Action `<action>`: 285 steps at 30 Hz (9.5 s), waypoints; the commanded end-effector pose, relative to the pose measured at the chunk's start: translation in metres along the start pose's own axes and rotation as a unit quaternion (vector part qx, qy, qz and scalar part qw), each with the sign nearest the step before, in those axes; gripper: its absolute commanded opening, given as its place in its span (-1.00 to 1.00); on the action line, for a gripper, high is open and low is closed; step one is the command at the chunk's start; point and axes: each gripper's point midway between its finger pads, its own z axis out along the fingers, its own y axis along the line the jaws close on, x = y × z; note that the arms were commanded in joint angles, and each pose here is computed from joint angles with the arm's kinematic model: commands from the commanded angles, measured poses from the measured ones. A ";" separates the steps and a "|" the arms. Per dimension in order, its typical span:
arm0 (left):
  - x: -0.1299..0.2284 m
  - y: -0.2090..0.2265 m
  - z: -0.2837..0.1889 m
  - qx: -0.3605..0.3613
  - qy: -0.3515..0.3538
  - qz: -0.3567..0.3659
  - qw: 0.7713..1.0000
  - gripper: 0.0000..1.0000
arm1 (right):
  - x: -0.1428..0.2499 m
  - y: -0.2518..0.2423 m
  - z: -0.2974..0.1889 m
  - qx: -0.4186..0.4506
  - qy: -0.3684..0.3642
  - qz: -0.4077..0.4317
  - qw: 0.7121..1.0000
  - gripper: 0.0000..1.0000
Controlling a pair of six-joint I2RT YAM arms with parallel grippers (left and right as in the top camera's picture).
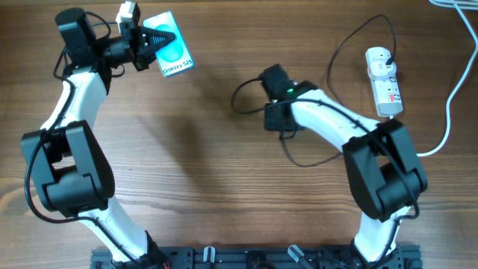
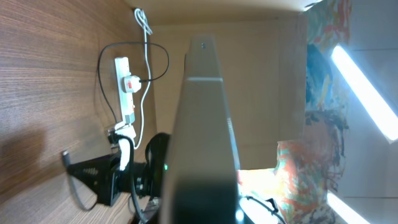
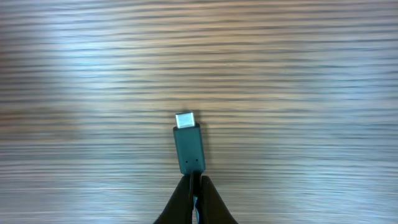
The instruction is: Plug charger to phone and switch on socket
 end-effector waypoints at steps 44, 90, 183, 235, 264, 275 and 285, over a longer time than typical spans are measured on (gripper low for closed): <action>0.005 -0.007 0.002 0.007 0.017 0.008 1.000 -0.92 | 0.024 -0.005 0.032 -0.051 0.045 -0.024 0.997 -0.91; 0.071 -0.039 0.120 0.053 0.158 0.228 0.959 -0.92 | 0.026 0.122 -0.210 -0.591 -0.062 -0.180 0.784 -0.91; 0.089 -0.014 0.128 0.054 0.172 0.203 0.962 -0.92 | 0.008 0.125 -0.210 -0.611 -0.049 -0.159 0.774 -0.92; 0.089 -0.014 0.128 0.053 0.172 0.202 0.963 -0.92 | 0.016 0.116 -0.225 -0.651 -0.038 -0.183 0.736 -0.92; 0.089 -0.013 0.128 0.049 0.173 0.176 0.968 -0.92 | 0.010 0.118 -0.217 -0.650 -0.034 -0.173 0.739 -0.92; 0.089 -0.013 0.128 0.046 0.173 0.165 0.970 -0.92 | 0.011 0.118 -0.216 -0.651 -0.022 -0.162 0.741 -0.91; 0.089 -0.013 0.128 0.044 0.173 0.154 0.972 -0.92 | 0.010 0.118 -0.217 -0.651 -0.023 -0.161 0.741 -0.91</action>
